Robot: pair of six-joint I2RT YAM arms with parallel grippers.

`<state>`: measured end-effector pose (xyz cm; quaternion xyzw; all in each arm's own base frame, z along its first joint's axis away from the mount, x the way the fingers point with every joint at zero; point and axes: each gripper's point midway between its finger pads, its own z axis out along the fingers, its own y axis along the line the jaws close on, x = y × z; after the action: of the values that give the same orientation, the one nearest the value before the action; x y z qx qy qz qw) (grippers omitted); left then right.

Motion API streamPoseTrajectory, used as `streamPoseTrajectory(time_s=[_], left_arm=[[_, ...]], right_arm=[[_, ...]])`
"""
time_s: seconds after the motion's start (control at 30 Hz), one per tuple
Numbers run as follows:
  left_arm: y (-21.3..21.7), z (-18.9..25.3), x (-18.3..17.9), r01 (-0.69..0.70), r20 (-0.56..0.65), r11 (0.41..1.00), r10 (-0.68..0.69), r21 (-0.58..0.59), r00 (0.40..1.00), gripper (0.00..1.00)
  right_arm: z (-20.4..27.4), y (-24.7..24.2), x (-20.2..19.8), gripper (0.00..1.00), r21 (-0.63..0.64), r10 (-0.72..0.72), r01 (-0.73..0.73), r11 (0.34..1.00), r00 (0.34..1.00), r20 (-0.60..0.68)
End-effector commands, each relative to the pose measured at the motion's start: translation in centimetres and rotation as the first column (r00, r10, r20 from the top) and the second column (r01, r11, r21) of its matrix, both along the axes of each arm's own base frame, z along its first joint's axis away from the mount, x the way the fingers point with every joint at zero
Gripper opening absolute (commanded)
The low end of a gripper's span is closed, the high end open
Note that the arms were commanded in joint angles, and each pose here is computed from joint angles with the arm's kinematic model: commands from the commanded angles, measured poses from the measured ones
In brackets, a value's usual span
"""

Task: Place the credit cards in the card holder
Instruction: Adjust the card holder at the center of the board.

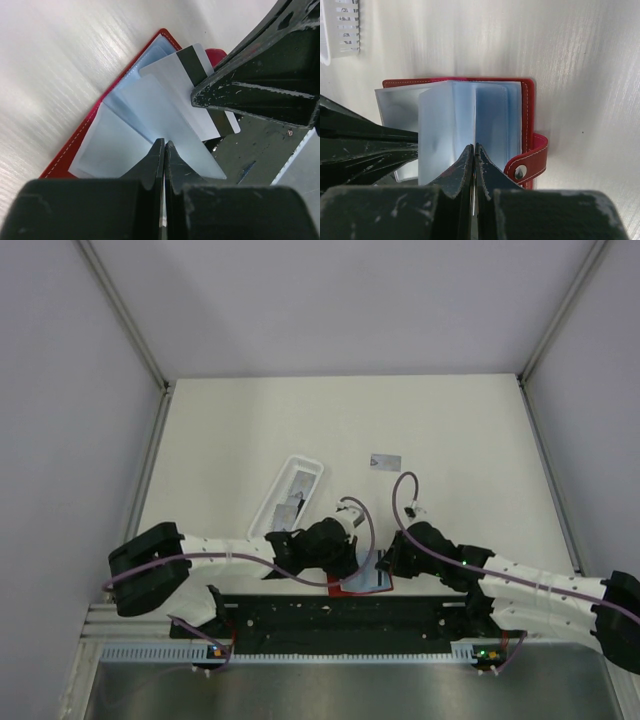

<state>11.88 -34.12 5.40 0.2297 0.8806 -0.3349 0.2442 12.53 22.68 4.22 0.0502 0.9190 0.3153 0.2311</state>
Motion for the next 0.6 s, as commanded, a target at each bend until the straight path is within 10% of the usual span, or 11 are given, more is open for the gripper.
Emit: streamPoseTrajectory(time_s=[0.0,0.57], left_arm=[[-1.4,0.6,-0.3,0.036,0.011,0.999,-0.036,-0.020,0.999,0.00],[-1.2,-1.4,-0.7,0.031,-0.011,0.999,-0.031,0.023,0.999,0.00]], right_arm=[[-0.4,-0.6,-0.1,0.00,-0.012,-0.015,0.015,1.000,1.000,0.007],[5.1,-4.2,1.9,0.00,-0.042,-0.125,0.135,0.990,0.974,0.188]])
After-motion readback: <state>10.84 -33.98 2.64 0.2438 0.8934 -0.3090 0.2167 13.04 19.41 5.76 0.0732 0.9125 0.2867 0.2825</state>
